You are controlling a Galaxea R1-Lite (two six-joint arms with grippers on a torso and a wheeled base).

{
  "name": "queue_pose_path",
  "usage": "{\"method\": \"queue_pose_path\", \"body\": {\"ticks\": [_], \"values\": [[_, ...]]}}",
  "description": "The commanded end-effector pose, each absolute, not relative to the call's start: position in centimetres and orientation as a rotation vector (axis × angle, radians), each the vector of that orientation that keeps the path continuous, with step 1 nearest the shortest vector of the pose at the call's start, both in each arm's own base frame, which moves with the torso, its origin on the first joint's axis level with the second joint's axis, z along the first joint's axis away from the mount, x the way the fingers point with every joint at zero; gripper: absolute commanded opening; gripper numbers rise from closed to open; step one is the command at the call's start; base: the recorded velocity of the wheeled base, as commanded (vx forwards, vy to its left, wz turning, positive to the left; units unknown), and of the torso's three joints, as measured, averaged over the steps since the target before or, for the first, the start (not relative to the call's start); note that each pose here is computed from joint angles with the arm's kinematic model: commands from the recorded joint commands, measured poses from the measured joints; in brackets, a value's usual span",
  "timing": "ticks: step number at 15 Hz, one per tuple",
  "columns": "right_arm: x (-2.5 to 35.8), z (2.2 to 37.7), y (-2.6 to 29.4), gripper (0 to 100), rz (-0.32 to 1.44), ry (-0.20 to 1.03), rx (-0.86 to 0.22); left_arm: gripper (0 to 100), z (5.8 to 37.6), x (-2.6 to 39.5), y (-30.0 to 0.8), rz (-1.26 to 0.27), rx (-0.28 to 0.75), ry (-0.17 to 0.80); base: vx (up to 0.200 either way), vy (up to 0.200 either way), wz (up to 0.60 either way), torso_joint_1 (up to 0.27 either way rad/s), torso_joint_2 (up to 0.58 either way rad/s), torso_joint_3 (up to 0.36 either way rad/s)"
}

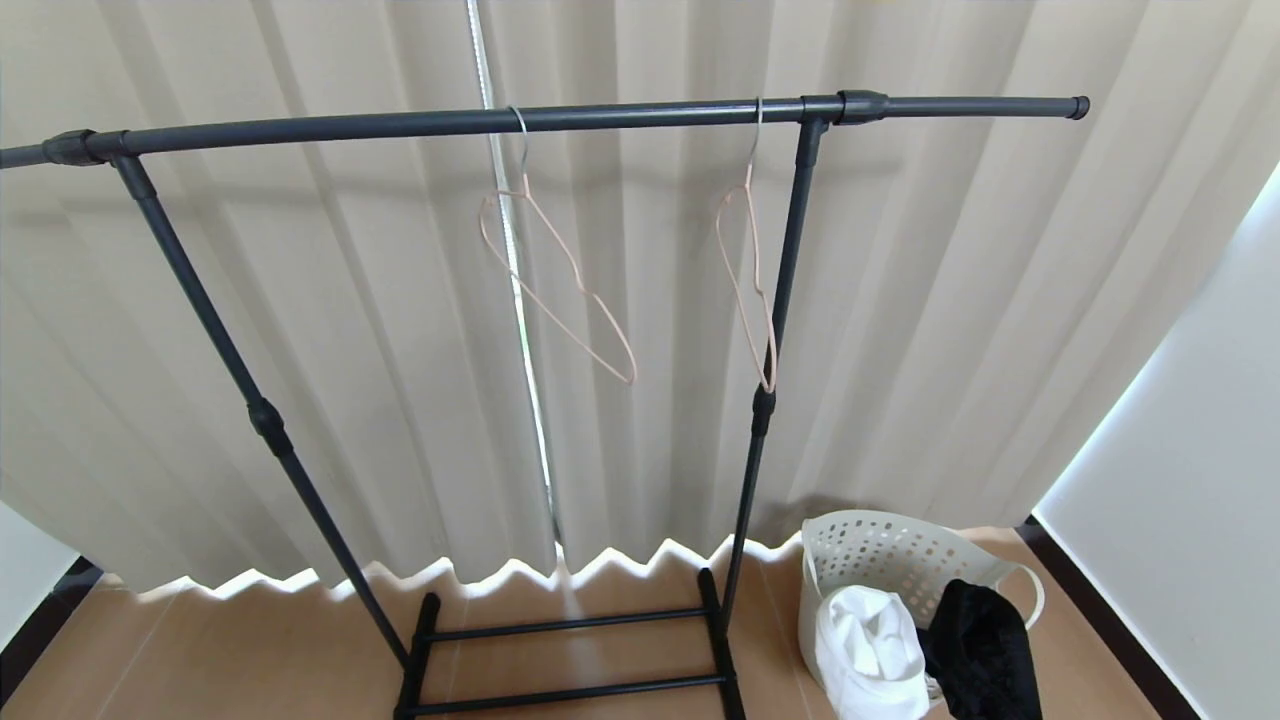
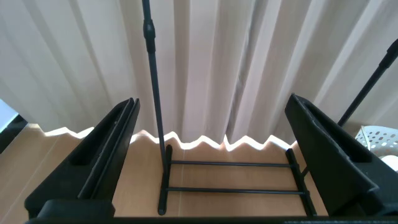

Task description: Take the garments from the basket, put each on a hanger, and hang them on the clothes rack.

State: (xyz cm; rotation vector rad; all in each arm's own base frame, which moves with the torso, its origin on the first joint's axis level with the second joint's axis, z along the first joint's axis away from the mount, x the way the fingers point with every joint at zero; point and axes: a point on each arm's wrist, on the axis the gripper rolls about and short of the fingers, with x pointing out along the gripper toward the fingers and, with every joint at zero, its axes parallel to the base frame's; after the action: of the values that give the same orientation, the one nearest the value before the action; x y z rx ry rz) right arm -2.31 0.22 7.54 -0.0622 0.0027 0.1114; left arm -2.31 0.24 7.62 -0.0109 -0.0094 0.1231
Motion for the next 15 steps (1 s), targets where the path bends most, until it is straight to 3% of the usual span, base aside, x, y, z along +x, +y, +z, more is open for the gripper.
{"method": "queue_pose_path", "body": {"ticks": [1,15], "values": [[-2.32,7.54,0.22,100,0.112,0.003,-0.063,100,7.63,-2.30,0.24,0.124,-0.011,-0.008,0.000,0.000,0.00,0.000,0.00,0.000],[-2.32,7.54,0.21,100,0.111,0.003,-0.063,100,7.63,-2.30,0.24,0.126,-0.011,-0.008,0.000,0.000,0.00,0.000,0.00,0.000]]}}
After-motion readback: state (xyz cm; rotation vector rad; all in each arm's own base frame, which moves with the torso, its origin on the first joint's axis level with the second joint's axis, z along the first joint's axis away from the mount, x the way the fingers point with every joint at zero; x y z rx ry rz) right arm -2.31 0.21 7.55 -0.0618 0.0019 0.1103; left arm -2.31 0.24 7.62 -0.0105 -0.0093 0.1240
